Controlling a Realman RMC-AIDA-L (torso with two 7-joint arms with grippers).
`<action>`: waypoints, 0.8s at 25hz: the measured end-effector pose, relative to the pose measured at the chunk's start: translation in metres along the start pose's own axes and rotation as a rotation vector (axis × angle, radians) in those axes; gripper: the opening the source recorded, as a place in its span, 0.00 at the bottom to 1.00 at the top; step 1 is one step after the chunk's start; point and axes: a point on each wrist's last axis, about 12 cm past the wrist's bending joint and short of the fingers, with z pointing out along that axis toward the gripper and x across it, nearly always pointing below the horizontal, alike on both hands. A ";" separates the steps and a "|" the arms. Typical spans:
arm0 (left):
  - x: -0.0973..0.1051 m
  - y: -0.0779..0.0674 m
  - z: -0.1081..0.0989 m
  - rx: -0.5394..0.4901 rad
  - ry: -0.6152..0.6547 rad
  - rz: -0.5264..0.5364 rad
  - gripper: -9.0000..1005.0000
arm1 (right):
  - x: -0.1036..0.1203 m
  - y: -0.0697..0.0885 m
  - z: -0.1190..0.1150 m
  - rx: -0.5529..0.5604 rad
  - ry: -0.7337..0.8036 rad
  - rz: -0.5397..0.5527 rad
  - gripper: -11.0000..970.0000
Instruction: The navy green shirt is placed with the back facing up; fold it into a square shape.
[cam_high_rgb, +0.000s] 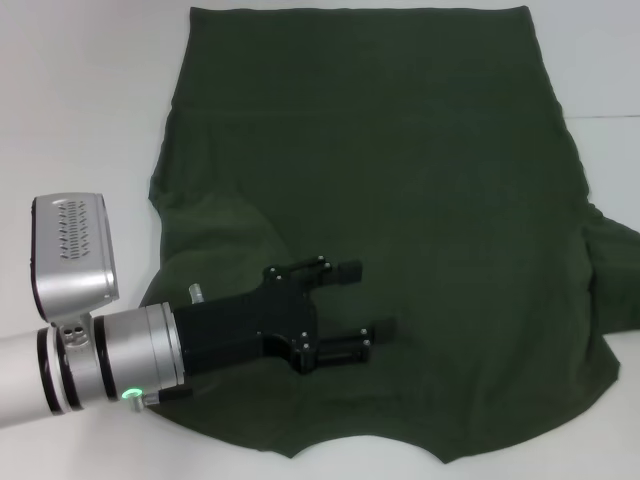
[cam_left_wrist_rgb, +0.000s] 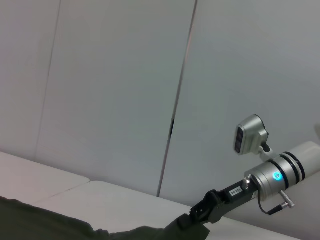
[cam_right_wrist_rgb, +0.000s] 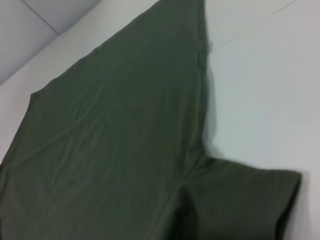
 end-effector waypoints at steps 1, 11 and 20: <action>0.000 0.000 0.000 0.000 0.000 0.000 0.82 | 0.000 -0.002 -0.003 0.004 -0.004 0.002 0.08; 0.000 0.000 0.000 -0.002 -0.008 -0.004 0.82 | -0.006 -0.015 -0.021 0.041 -0.040 0.017 0.05; 0.000 -0.001 0.000 -0.001 -0.009 -0.005 0.82 | -0.015 -0.020 -0.026 0.094 -0.078 -0.010 0.05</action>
